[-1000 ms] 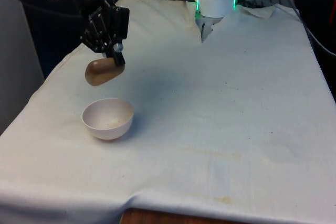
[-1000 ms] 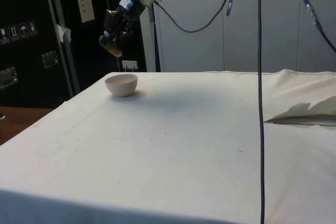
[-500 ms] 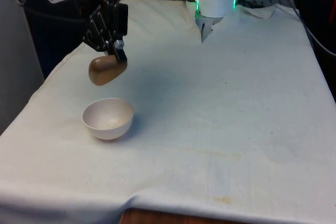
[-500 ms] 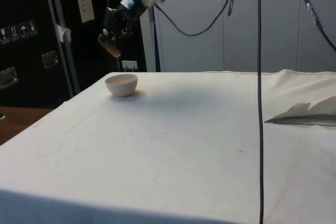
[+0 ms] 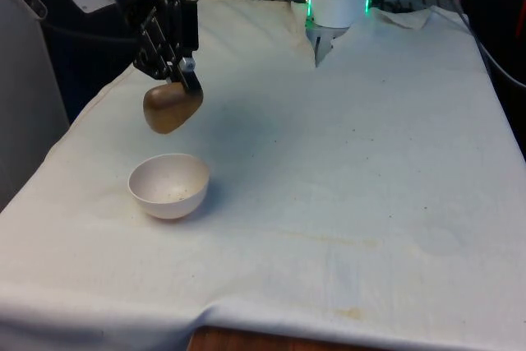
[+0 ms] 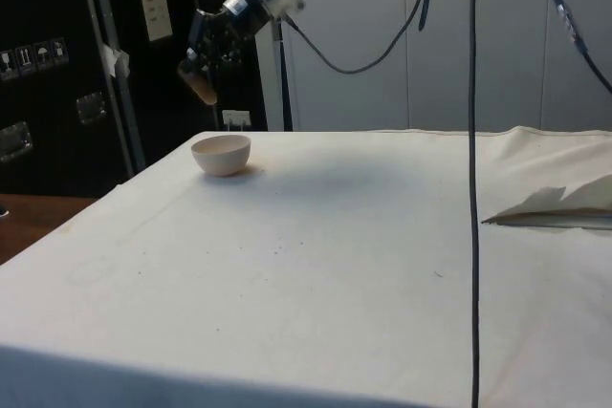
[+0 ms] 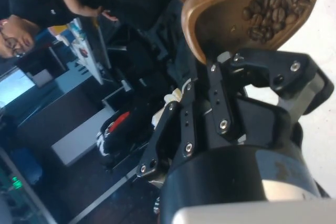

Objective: Pour the coffee beans from the cup into the bowl.

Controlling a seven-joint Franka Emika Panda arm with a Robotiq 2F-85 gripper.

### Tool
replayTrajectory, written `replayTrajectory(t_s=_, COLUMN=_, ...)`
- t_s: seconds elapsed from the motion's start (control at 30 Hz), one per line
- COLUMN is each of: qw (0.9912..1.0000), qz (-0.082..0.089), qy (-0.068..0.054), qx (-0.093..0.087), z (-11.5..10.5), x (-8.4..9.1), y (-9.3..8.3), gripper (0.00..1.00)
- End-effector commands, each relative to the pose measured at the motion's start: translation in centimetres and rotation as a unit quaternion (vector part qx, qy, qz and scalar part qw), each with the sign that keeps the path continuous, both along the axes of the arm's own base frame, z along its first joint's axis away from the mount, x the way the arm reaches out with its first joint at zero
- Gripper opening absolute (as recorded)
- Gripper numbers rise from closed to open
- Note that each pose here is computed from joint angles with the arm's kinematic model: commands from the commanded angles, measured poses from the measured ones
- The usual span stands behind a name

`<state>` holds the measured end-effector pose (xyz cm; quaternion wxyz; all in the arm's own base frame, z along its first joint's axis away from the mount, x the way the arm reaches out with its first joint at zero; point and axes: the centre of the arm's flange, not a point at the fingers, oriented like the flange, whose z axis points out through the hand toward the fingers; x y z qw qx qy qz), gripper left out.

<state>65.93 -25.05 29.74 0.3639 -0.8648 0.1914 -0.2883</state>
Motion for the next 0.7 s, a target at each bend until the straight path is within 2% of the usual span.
replayTrajectory(t_s=0.0, qw=0.99992, qz=-0.004, qy=-0.002, qx=0.012, z=-0.2, x=0.0, y=0.0, gripper=0.00)
replayTrajectory(t_s=0.03, qw=0.99999, qz=-0.001, qy=-0.001, qx=0.004, z=-0.1, x=0.0, y=0.0, gripper=0.00)
replayTrajectory(t_s=0.07, qw=0.99986, qz=-0.006, qy=-0.002, qx=0.015, z=-0.2, x=0.0, y=-0.1, gripper=0.00)
replayTrajectory(t_s=0.13, qw=0.99962, qz=-0.010, qy=-0.004, qx=0.025, z=-0.5, x=-0.1, y=-0.3, gripper=0.00)
replayTrajectory(t_s=0.3, qw=0.99897, qz=-0.015, qy=-0.008, qx=0.042, z=-0.9, x=-0.2, y=-0.5, gripper=0.00)
replayTrajectory(t_s=0.33, qw=0.99913, qz=-0.013, qy=-0.008, qx=0.039, z=-0.9, x=-0.3, y=-0.5, gripper=0.00)
replayTrajectory(t_s=0.37, qw=0.99866, qz=-0.016, qy=-0.009, qx=0.048, z=-1.0, x=-0.2, y=-0.6, gripper=0.00)
replayTrajectory(t_s=0.4, qw=0.99866, qz=-0.016, qy=-0.009, qx=0.048, z=-1.0, x=-0.2, y=-0.6, gripper=0.00)
replayTrajectory(t_s=0.57, qw=0.99726, qz=-0.023, qy=-0.014, qx=0.069, z=-1.5, x=-0.4, y=-1.0, gripper=0.00)
replayTrajectory(t_s=0.6, qw=0.99774, qz=-0.020, qy=-0.013, qx=0.063, z=-1.5, x=-0.5, y=-0.9, gripper=0.00)
replayTrajectory(t_s=0.63, qw=0.99666, qz=-0.025, qy=-0.015, qx=0.076, z=-1.8, x=-0.4, y=-1.1, gripper=0.00)
replayTrajectory(t_s=0.67, qw=0.99642, qz=-0.025, qy=-0.016, qx=0.079, z=-1.9, x=-0.4, y=-1.2, gripper=0.00)
